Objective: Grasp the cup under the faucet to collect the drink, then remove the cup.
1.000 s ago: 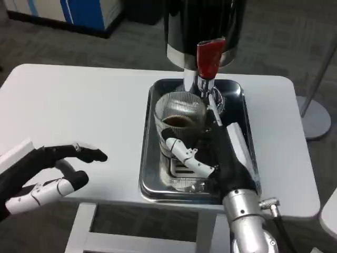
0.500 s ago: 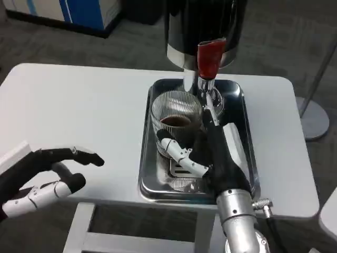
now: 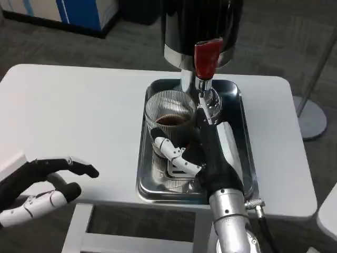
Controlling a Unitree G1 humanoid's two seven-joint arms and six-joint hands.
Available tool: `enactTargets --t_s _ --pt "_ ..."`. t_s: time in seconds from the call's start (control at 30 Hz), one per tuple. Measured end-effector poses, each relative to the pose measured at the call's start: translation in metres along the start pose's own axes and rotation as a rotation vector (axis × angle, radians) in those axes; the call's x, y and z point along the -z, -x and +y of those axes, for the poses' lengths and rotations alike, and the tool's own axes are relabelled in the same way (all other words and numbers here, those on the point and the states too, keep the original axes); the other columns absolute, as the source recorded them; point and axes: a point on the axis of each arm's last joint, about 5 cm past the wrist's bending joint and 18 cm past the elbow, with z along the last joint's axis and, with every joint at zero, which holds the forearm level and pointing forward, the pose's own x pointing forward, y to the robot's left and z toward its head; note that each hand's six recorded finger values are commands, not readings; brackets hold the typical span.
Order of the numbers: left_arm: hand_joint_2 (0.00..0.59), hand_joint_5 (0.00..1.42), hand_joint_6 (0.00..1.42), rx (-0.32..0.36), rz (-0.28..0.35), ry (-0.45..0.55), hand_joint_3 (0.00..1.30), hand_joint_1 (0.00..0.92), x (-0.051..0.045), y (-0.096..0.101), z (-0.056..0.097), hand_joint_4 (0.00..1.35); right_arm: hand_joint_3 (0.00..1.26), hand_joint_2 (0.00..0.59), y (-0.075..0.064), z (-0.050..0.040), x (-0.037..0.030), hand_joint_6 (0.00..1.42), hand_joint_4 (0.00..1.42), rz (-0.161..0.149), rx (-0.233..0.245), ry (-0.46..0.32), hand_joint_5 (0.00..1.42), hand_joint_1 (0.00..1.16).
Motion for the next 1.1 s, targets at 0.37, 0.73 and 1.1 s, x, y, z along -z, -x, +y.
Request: enactTargets --t_s 0.37,0.73,1.1 --pt "0.163 0.27 0.55 -0.002 0.009 0.002 0.44 0.0 0.0011 0.0029 -0.0006 0.31 0.15 0.266 0.0026 0.0069 0.0001 0.39 0.25 -0.008 0.039 0.029 0.28 0.63" --pt "0.18 0.27 0.53 -0.001 0.012 0.003 0.44 0.0 0.0016 0.0034 -0.001 0.32 0.21 0.275 0.0059 0.0091 0.0027 0.45 0.31 -0.01 0.097 0.051 0.34 0.61" --pt "0.19 0.27 0.53 -0.002 0.027 0.011 0.44 0.0 0.0046 0.0057 -0.0021 0.32 0.29 0.275 0.0082 0.0108 0.0063 0.63 0.41 -0.02 0.152 0.06 0.46 0.61"
